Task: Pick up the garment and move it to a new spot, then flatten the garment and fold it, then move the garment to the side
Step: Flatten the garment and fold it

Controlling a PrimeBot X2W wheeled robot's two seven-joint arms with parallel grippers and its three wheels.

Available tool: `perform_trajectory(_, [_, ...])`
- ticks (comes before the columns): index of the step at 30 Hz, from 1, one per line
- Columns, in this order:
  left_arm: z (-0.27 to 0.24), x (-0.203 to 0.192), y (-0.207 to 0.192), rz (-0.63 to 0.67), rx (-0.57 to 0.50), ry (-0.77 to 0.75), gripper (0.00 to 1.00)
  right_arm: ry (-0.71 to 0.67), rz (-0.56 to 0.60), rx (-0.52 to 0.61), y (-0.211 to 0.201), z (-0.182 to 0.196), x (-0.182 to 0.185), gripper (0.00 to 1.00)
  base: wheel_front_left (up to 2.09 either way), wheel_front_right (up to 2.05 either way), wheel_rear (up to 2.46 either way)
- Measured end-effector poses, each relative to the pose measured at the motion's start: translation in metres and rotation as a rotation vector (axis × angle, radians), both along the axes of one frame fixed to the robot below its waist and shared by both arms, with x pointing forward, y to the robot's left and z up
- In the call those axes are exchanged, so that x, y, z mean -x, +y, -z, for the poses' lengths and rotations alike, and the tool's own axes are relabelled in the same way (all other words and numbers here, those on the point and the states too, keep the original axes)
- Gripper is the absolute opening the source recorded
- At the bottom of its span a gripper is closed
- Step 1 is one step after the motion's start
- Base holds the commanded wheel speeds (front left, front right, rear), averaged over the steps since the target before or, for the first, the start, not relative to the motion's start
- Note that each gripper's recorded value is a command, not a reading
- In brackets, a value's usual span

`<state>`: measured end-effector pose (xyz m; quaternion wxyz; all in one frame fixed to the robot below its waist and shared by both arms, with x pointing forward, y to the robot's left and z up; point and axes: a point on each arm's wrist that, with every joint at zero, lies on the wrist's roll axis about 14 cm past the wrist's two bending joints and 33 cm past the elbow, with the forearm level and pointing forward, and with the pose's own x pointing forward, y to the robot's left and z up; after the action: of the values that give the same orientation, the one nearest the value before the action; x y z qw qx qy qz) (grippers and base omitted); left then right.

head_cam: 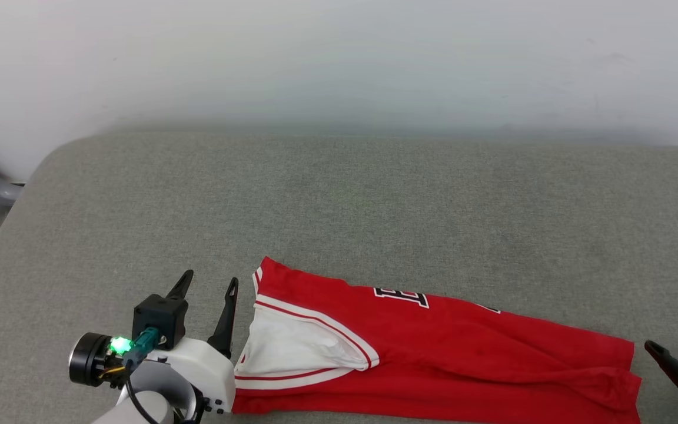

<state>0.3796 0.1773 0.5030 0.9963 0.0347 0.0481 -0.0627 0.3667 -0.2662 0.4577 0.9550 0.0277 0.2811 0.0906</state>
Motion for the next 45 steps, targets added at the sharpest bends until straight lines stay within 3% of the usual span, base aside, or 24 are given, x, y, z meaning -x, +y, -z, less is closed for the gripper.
perform_trajectory(8, [-0.012,0.007,0.013,-0.089,0.001,-0.096,1.00,0.250,-0.005,-0.040,0.005,0.038,0.011,1.00,0.00,0.00,0.00])
perform_trajectory(17, [-0.010,0.017,0.030,-0.191,-0.006,-0.136,1.00,0.398,-0.016,-0.061,0.021,0.076,0.012,1.00,0.00,0.00,0.00])
perform_trajectory(32, [-0.002,0.032,0.034,-0.242,-0.024,-0.155,1.00,0.460,-0.084,-0.132,0.057,0.094,0.018,1.00,0.00,0.00,0.00])
perform_trajectory(33, [-0.002,0.033,0.033,-0.240,-0.031,-0.158,1.00,0.457,-0.085,-0.128,0.057,0.095,0.019,0.85,0.00,0.00,0.00])
perform_trajectory(34, [-0.002,0.033,0.033,-0.241,-0.033,-0.160,1.00,0.454,-0.084,-0.126,0.056,0.095,0.019,0.38,0.00,0.00,0.00])
perform_trajectory(35, [-0.001,0.034,0.032,-0.241,-0.032,-0.161,1.00,0.447,-0.083,-0.125,0.056,0.095,0.019,0.11,0.00,0.00,0.00])
perform_trajectory(36, [-0.001,0.035,0.031,-0.240,-0.032,-0.161,1.00,0.439,-0.080,-0.126,0.056,0.095,0.019,0.00,0.00,0.00,0.00])
perform_trajectory(45, [-0.002,0.039,0.030,-0.235,-0.037,-0.170,1.00,0.394,-0.046,-0.108,0.038,0.088,0.014,0.00,0.00,0.00,0.00])
